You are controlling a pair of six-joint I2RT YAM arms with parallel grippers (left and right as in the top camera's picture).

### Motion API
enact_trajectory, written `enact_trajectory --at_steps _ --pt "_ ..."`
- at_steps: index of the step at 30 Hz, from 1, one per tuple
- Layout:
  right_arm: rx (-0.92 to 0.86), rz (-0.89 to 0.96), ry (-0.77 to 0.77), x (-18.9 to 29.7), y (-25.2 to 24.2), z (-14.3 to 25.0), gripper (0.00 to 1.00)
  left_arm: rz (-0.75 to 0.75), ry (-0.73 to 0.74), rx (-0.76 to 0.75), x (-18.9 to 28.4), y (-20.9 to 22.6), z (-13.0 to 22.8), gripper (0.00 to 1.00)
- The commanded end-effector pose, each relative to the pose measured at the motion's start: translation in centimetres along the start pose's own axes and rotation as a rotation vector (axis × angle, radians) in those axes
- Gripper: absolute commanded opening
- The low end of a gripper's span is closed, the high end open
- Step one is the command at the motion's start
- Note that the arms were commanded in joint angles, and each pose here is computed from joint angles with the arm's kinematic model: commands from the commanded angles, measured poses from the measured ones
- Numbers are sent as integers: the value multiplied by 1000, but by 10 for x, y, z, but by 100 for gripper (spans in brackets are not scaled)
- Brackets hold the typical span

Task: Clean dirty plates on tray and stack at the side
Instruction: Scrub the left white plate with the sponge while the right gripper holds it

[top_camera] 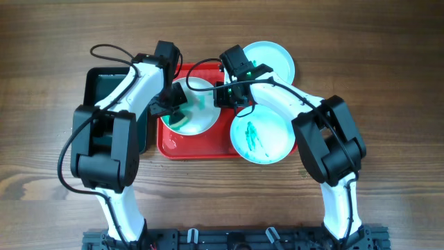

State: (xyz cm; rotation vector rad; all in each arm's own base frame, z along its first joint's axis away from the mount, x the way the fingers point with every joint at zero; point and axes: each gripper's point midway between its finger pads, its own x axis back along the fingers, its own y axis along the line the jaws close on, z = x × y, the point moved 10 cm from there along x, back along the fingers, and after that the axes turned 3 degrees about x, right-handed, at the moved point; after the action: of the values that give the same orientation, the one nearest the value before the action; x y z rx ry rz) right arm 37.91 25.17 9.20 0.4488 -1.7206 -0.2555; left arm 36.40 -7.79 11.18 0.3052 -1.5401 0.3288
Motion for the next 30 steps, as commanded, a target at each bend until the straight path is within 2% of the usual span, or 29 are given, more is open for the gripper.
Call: enact_trajectory --at_steps 1,3,6,7,9,10,12,15,17,21,24,25,30 --pt "-8 -2 37 -11 -3 4 4 322 187 -319 -3 -19 18 4" --pt "-9 -1 39 -11 -3 4 5 412 159 -383 -1 -26 14 4" --pt "-8 0 39 -11 -3 4 4 380 47 -303 -2 -26 -4 4" --pt "-8 0 39 -11 -3 4 4 312 -17 -221 -4 -22 -14 4" --pt "-8 0 38 -11 -3 4 4 55 -224 31 -4 -3 -36 4" --pt "-8 3 37 -11 -4 4 4 -21 -276 89 -4 3 -40 4" --pt "-8 3 36 -11 -4 4 4 -69 -258 93 -4 8 -35 4" --pt "-9 2 36 -11 -4 4 4 -45 -88 57 -8 9 -14 4" --pt "-9 2 37 -11 -4 4 4 33 31 -22 -8 3 -1 4" --pt "-20 3 47 -11 -4 5 4 248 155 -240 -5 -15 13 4" --pt "-21 4 49 -11 -4 6 4 278 89 -248 -5 -20 4 4" --pt "-21 4 49 -11 -4 6 4 272 17 -223 -5 -23 -5 4" --pt "-22 7 52 -11 -4 6 4 29 -244 21 -4 -10 -32 4"
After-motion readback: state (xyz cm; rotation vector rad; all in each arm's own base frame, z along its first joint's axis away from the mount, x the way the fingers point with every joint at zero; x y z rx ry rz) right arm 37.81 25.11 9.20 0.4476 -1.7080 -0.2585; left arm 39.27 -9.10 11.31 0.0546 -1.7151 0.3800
